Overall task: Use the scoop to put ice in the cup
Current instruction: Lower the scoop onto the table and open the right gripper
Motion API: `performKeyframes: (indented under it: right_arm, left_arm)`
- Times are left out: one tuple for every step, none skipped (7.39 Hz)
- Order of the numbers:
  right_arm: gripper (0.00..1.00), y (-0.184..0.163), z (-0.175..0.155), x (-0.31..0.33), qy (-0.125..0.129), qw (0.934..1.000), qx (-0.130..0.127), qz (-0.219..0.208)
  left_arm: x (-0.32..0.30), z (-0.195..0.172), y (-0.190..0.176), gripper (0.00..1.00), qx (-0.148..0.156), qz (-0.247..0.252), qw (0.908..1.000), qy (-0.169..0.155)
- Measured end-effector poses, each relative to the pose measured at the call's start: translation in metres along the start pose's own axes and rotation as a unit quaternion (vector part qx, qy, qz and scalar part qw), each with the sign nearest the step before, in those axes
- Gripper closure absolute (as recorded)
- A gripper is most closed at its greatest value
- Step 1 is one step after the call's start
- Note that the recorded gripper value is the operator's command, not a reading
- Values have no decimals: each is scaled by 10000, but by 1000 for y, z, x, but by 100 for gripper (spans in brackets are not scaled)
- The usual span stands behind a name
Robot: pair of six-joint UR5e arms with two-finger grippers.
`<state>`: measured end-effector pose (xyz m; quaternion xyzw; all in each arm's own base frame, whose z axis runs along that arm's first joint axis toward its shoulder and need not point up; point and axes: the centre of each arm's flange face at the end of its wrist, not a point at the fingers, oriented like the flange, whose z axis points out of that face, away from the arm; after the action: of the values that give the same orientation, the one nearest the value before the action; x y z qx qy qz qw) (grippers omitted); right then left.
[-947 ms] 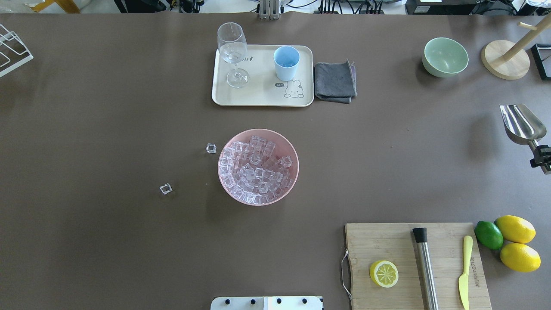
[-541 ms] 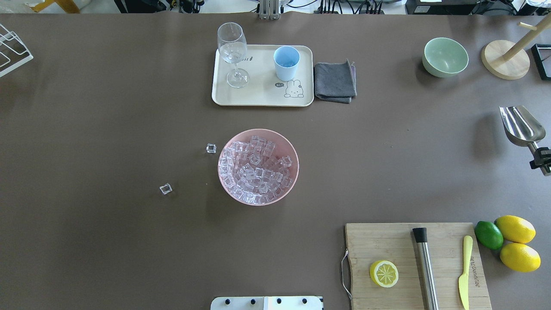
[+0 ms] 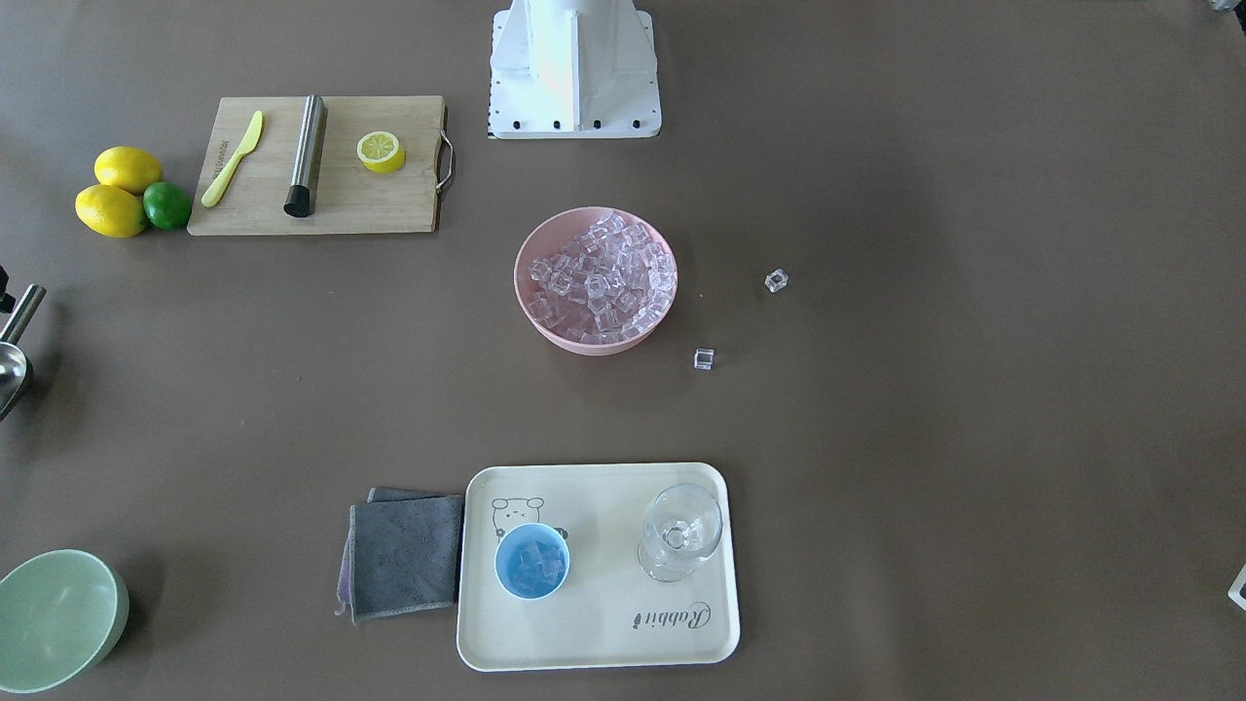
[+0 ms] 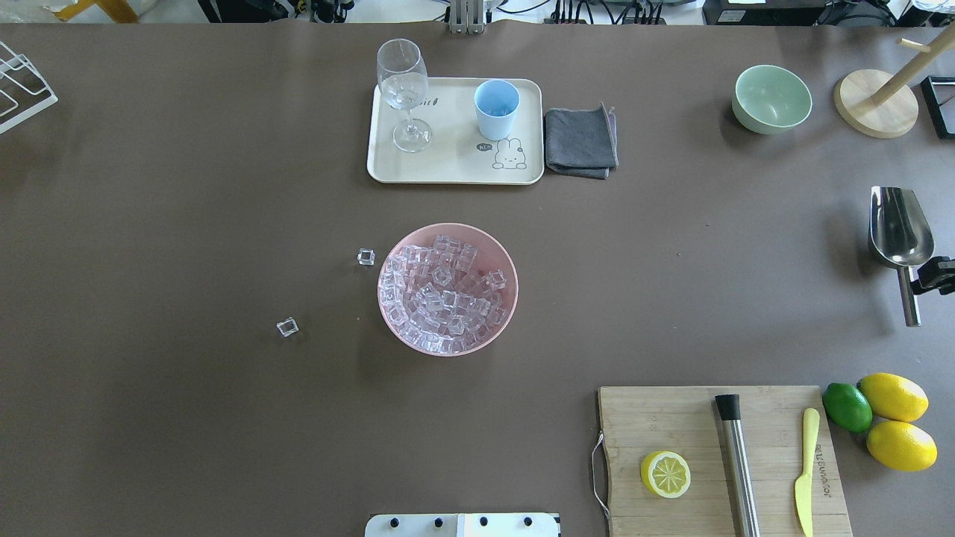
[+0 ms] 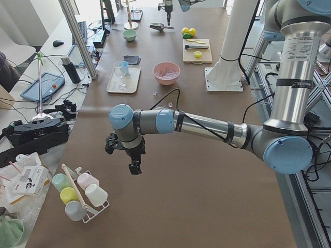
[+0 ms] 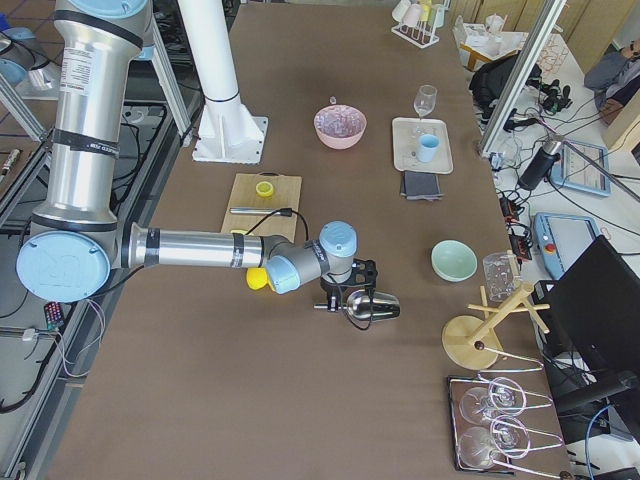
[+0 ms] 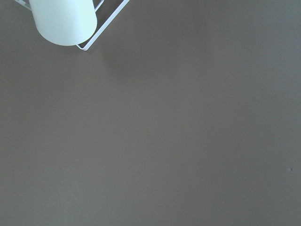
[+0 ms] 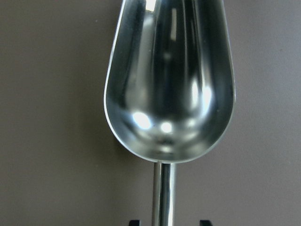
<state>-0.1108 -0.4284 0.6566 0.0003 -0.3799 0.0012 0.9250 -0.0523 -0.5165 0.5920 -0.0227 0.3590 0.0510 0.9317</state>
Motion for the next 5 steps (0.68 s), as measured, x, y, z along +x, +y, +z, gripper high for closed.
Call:
performKeyframes:
  right_arm:
    - [0, 1, -1, -1, -45, 10000, -13, -18]
    - [0, 1, -4, -5, -116, 9999, -28, -43]
    - [0, 1, -9, -9, -170, 9998, -9, -76]
    - [0, 3, -18, -12, -210, 9997, 39, -96]
    - [0, 3, -33, -11, -228, 9996, 131, -75]
  left_arm:
    - [0, 0, 0, 1, 3, 3, 10000, 0]
    - [0, 0, 0, 1, 4, 4, 10000, -1]
    - [0, 0, 0, 1, 4, 5, 10000, -1]
    - [1, 0, 0, 1, 4, 6, 10000, -1]
    - [1, -1, 0, 1, 5, 8, 10000, -1]
